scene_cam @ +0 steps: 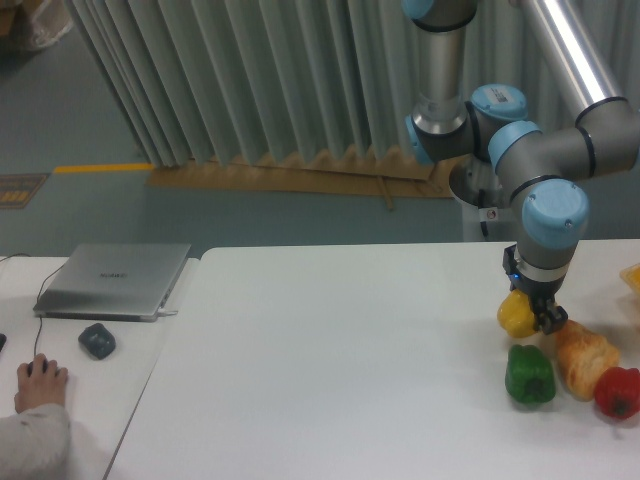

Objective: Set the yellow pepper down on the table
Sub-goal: 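Lower the yellow pepper onto the table beside the green pepper, then open the gripper and lift it off the yellow pepper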

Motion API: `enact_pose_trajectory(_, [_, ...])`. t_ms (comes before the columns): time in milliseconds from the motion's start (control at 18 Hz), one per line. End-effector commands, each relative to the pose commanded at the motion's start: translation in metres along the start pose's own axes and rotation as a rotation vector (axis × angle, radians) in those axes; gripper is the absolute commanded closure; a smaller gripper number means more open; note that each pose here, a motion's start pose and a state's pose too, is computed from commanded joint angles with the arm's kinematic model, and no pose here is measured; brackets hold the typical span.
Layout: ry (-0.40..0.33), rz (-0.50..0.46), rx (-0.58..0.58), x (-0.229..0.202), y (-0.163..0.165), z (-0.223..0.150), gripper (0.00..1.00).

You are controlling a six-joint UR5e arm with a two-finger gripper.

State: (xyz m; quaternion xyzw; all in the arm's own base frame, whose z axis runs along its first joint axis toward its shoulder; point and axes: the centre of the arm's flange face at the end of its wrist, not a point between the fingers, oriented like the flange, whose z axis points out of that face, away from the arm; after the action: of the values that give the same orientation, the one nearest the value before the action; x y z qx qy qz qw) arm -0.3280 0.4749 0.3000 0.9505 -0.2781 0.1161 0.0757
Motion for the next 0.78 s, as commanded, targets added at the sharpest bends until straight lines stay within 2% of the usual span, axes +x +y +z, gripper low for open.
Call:
enact_pose_trajectory(444, [-0.01, 0.0, 0.004, -0.001, 0.001, -0.004, 0.0])
enact_pose_trajectory(611, [-0.142, -0.001, 0.036, -0.005, 0.016, -0.074, 0.0])
enact_pose_trajectory(778, [-0.236, 0.003, 0.073, -0.014, 0.023, -0.094, 0.0])
